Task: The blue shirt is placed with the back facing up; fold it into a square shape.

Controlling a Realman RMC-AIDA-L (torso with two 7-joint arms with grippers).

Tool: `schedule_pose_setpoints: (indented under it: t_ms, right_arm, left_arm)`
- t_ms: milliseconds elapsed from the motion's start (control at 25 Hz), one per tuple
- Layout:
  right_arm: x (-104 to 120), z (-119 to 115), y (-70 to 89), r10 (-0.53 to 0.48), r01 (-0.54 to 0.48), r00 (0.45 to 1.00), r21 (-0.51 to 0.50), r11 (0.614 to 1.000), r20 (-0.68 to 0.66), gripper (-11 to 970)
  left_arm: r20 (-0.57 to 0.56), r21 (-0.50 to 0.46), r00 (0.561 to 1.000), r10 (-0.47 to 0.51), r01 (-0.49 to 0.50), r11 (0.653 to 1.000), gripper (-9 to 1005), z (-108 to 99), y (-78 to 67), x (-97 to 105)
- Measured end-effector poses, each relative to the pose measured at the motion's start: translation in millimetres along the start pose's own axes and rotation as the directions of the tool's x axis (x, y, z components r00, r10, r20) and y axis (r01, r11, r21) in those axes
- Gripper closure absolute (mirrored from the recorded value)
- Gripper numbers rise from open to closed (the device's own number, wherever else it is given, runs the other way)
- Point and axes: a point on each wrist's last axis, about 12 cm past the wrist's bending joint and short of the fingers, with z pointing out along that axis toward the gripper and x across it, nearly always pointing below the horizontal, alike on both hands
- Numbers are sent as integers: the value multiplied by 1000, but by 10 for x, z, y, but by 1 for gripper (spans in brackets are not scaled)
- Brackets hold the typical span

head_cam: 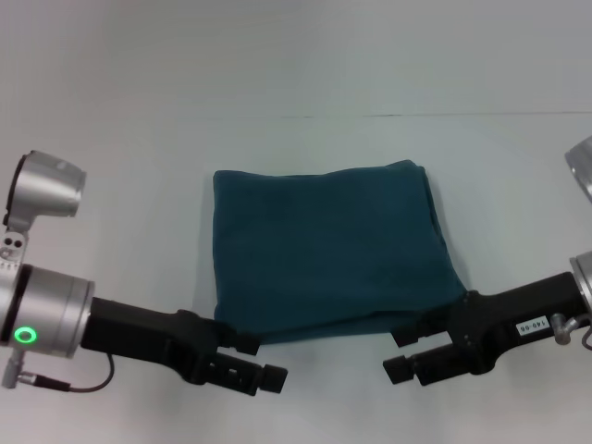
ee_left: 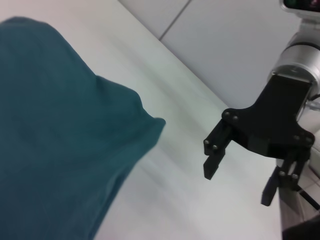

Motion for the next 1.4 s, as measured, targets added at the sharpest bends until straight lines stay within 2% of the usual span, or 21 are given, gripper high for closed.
schedule_pose_setpoints:
  t_ms: [280,760,840,1040,1400]
  right_arm:
    - [-29,-15,-22,-31,31,999,22,999,17,260]
    - [-73,-56,-46,-51,48,997,45,998,65,261]
    - [-67,-52,-45,-49,46,997,43,998,63,260]
    - [-62,-54,-46,-46,43,997,42,998,60,260]
    - [-64,-65,-47,-41,39,997,43,998,59,260]
  left_arm:
    - [16,-25,1000,15,-15,1000,86,90,21,-41]
    - [44,-65,999,29,-26,998,87,112,59,-90]
    - [46,-70,998,48,-44,997,87,109,63,-94]
    - [47,-90,982,180,-176,980,86,133,60,-83]
    - [34,-60,980,195,-193,979,88,115,19,-104]
